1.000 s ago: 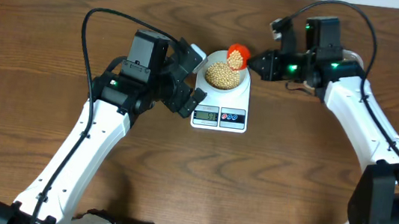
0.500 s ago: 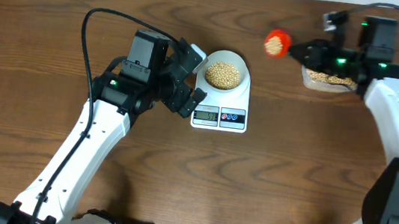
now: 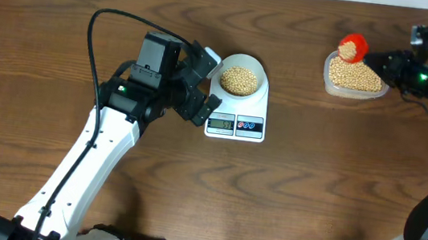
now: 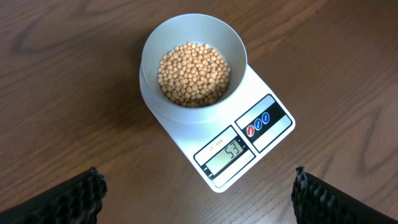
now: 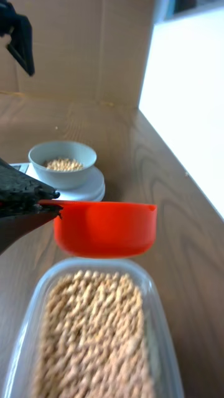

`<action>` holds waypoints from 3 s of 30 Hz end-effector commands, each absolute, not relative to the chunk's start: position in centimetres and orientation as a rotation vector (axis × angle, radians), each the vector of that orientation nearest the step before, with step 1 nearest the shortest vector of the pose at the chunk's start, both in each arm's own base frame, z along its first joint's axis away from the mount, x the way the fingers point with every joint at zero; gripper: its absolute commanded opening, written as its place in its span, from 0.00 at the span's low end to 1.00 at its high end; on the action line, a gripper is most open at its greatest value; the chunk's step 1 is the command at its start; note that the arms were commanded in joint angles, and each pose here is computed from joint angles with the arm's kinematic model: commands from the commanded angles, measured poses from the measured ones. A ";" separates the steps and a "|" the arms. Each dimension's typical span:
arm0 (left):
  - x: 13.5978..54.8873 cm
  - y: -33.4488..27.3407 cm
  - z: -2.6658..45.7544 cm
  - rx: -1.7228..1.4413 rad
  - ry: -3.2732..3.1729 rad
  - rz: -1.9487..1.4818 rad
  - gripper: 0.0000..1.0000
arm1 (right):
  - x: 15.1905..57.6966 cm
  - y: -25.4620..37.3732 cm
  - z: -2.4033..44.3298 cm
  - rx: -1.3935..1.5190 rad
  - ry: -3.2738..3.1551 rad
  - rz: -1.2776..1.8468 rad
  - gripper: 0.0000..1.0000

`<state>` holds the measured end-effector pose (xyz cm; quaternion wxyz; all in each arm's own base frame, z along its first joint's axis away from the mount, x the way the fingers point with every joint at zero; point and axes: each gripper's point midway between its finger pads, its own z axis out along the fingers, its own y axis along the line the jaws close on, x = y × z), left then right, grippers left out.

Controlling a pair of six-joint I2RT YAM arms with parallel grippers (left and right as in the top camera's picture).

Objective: Scoop item into bowl and weigh 50g on scale
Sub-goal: 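Carry the empty scoop right back to the bean tub, then lower the scoop into the tub and drag it through the beans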

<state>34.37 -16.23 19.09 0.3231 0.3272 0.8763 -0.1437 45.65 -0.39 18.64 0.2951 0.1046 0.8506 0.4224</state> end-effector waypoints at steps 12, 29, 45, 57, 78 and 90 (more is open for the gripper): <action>34.4 -16.1 18.7 0.860 2.311 -0.370 0.98 | 45.5 -2.4 16.6 0.220 2.371 0.780 0.01; 34.4 -16.1 18.7 0.860 2.312 -0.370 0.98 | 45.3 -1.6 15.4 0.109 2.474 0.458 0.01; 34.4 -16.1 18.7 0.860 2.312 -0.370 0.98 | 44.2 -2.2 19.2 0.067 2.435 0.115 0.01; 34.4 -16.1 18.7 0.860 2.312 -0.370 0.98 | 43.7 -3.6 18.7 0.089 2.466 -0.047 0.01; 34.4 -16.1 18.7 0.860 2.312 -0.370 0.98 | 43.2 -4.0 18.5 -0.090 2.492 -0.253 0.01; 34.4 -16.1 18.7 0.860 2.312 -0.370 0.98 | 44.1 -1.5 18.9 -0.059 2.455 -0.035 0.01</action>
